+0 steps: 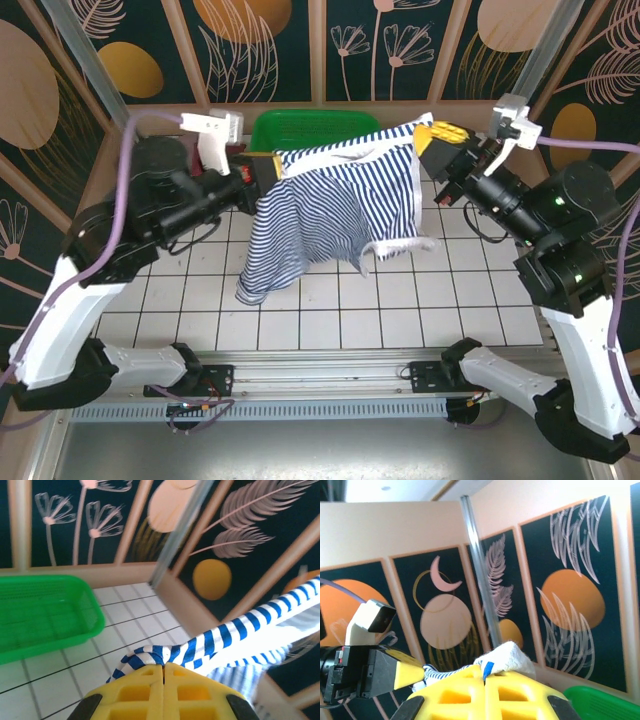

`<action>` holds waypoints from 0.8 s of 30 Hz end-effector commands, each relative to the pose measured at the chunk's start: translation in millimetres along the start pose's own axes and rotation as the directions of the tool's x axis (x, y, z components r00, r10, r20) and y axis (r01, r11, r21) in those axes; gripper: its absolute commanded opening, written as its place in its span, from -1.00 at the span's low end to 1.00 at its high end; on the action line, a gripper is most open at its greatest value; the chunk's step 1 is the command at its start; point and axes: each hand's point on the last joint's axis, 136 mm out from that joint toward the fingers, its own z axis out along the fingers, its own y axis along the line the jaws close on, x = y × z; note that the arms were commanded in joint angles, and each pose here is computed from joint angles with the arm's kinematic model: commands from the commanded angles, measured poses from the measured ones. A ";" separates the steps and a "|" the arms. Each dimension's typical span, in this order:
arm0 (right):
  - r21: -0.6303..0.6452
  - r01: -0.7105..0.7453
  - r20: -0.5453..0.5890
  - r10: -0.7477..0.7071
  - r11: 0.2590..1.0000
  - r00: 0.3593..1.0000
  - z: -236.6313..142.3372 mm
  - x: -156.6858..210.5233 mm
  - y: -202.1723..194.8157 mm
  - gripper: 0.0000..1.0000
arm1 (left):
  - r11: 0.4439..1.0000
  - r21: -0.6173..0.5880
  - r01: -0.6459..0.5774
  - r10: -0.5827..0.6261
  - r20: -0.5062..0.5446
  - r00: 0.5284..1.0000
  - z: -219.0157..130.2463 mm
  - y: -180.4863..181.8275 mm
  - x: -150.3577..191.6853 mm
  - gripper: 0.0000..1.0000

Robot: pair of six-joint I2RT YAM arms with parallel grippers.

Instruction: Fold and stack the tank tops

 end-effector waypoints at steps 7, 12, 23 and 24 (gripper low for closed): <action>0.204 -0.093 -0.346 0.161 0.974 0.924 45.9 188.3 -124.7 -1.00 | 0.971 -0.240 0.010 -0.077 -0.272 0.959 148.3 138.8 127.3 -1.00; 0.297 -0.152 -0.449 0.278 0.943 0.850 47.7 290.3 -176.0 -1.00 | 0.965 -0.261 0.036 -0.143 -0.403 0.904 204.8 184.5 207.2 -1.00; 0.443 -0.098 -0.466 0.323 0.891 0.824 64.1 321.3 -256.1 -1.00 | 0.875 -0.465 -0.136 -0.112 -0.466 0.878 243.6 242.5 214.3 -1.00; 0.447 -0.089 -0.453 0.311 0.890 0.836 66.4 312.1 -261.4 -1.00 | 0.872 -0.470 -0.136 -0.110 -0.458 0.882 242.9 242.8 211.0 -1.00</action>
